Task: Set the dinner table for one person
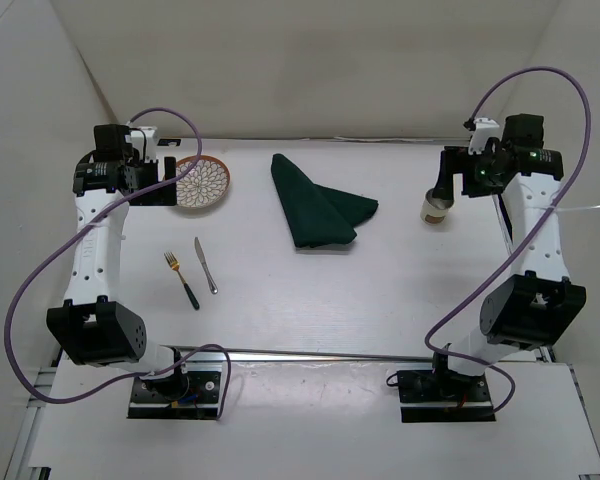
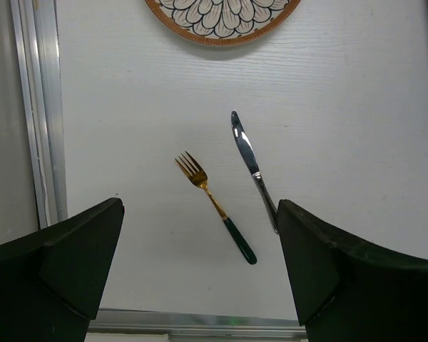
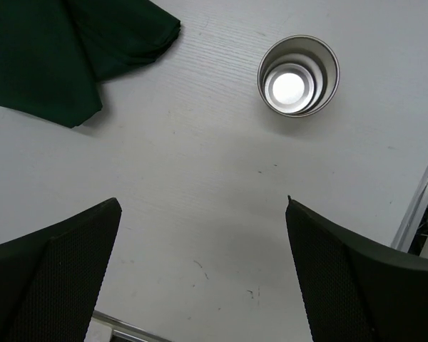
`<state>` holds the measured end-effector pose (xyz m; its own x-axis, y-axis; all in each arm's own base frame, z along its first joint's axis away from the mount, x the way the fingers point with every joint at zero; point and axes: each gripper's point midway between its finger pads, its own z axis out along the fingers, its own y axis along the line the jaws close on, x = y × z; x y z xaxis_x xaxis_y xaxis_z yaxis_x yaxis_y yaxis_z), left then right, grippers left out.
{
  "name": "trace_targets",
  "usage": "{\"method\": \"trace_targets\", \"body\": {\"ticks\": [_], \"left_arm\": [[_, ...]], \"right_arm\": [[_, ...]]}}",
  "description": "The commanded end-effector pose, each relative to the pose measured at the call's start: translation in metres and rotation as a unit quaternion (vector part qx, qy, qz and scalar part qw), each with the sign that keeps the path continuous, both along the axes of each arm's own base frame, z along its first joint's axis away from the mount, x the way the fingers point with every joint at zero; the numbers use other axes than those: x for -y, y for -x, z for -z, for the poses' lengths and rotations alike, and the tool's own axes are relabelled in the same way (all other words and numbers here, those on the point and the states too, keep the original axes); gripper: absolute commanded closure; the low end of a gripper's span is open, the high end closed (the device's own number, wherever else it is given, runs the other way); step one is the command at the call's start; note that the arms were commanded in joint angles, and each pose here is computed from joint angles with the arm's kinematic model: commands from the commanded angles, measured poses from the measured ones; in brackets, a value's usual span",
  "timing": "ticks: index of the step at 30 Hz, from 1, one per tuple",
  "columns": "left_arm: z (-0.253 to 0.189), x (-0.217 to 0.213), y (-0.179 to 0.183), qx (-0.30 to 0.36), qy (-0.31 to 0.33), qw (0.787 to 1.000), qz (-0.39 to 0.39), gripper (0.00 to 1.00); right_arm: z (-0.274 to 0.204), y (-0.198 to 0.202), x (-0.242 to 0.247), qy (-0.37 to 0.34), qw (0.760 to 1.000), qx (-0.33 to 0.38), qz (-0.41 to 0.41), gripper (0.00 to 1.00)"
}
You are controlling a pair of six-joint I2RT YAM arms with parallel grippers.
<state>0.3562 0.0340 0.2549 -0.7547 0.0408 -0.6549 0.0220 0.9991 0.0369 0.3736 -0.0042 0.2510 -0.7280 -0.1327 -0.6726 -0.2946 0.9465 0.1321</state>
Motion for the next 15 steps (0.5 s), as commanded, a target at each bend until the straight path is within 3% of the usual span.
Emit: {"method": "trace_targets", "body": {"ticks": [1, 6, 9, 15], "left_arm": [[-0.013, -0.004, 0.005, 0.022, -0.015, 1.0, -0.006, 0.0], [-0.002, -0.012, 0.009, 0.004, -0.036, 0.999, -0.012, 0.0], [0.002, -0.025, 0.025, -0.025, -0.074, 0.997, -0.018, 0.0], [0.001, -0.033, 0.046, -0.059, -0.089, 0.994, -0.017, 0.0]], "right_arm": [[-0.007, 0.007, -0.008, -0.015, 1.0, 0.012, -0.005, 0.0], [0.007, 0.022, -0.038, -0.061, 0.997, -0.005, -0.054, 0.0], [0.034, 0.022, -0.058, -0.014, 0.996, -0.015, -0.086, 0.0], [0.064, -0.005, -0.118, -0.046, 0.987, -0.034, -0.151, 0.03]]}}
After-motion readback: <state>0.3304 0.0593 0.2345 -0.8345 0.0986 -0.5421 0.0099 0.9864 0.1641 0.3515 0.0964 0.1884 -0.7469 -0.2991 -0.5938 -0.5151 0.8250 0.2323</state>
